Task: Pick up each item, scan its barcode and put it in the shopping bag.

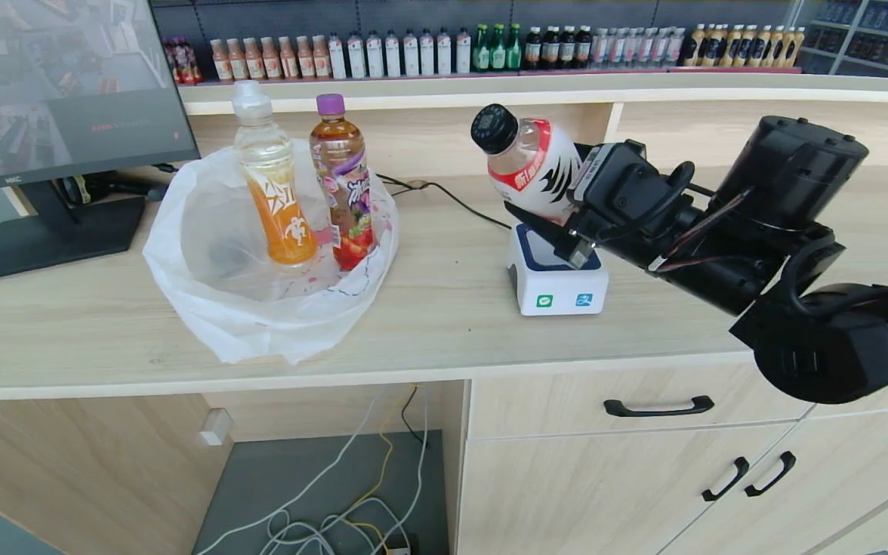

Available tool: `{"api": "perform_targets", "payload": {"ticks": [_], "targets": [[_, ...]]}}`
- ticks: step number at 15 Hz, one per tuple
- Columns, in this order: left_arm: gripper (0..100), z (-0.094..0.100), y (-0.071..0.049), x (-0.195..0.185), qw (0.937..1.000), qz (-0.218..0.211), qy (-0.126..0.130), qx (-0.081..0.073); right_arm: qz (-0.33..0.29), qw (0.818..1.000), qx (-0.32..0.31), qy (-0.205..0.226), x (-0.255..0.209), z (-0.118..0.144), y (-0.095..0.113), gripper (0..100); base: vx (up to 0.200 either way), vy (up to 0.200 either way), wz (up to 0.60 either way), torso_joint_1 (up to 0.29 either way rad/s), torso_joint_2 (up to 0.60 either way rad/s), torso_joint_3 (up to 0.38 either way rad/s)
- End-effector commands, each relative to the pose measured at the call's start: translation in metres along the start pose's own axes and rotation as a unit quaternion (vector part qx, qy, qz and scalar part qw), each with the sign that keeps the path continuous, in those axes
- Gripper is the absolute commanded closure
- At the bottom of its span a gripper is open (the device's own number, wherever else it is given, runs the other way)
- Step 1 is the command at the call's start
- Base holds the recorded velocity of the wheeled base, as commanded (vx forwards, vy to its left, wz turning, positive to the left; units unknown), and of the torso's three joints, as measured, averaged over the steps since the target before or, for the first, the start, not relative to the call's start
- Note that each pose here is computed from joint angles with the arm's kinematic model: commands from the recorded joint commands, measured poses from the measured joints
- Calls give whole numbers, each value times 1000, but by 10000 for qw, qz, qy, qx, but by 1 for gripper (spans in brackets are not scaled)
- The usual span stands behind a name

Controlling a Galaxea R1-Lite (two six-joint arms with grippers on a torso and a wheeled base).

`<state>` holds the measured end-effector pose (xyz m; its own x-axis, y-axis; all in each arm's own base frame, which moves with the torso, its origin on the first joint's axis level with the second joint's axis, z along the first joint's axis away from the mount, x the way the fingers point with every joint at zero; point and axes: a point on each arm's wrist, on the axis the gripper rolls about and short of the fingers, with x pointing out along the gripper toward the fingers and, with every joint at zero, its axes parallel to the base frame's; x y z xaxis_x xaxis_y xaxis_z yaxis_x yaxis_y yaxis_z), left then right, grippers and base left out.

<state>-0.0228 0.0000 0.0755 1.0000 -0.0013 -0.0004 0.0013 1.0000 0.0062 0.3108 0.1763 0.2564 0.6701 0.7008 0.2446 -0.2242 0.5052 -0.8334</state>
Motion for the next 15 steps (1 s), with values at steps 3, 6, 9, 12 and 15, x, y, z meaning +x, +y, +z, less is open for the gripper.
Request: {"api": "perform_targets", "payload": {"ticks": [3,6,9,12,15], "targets": [[0,0,0,0,10000,6,-2,0,217,9997,-126,-5,9,-22,-2,100,0,0,0,0,0,0],[0,0,0,0,10000,-1,-2,0,269,9994,-225,-58,7,-27,-5,100,0,0,0,0,0,0],[0,0,0,0,10000,-1,-2,0,305,9989,-348,-38,7,-30,-3,100,0,0,0,0,0,0],[0,0,0,0,10000,-1,-2,0,326,9987,-391,10,8,-34,-1,100,0,0,0,0,0,0],[0,0,0,0,10000,-1,-2,0,385,9983,-430,47,9,-39,4,100,0,0,0,0,0,0]]}}
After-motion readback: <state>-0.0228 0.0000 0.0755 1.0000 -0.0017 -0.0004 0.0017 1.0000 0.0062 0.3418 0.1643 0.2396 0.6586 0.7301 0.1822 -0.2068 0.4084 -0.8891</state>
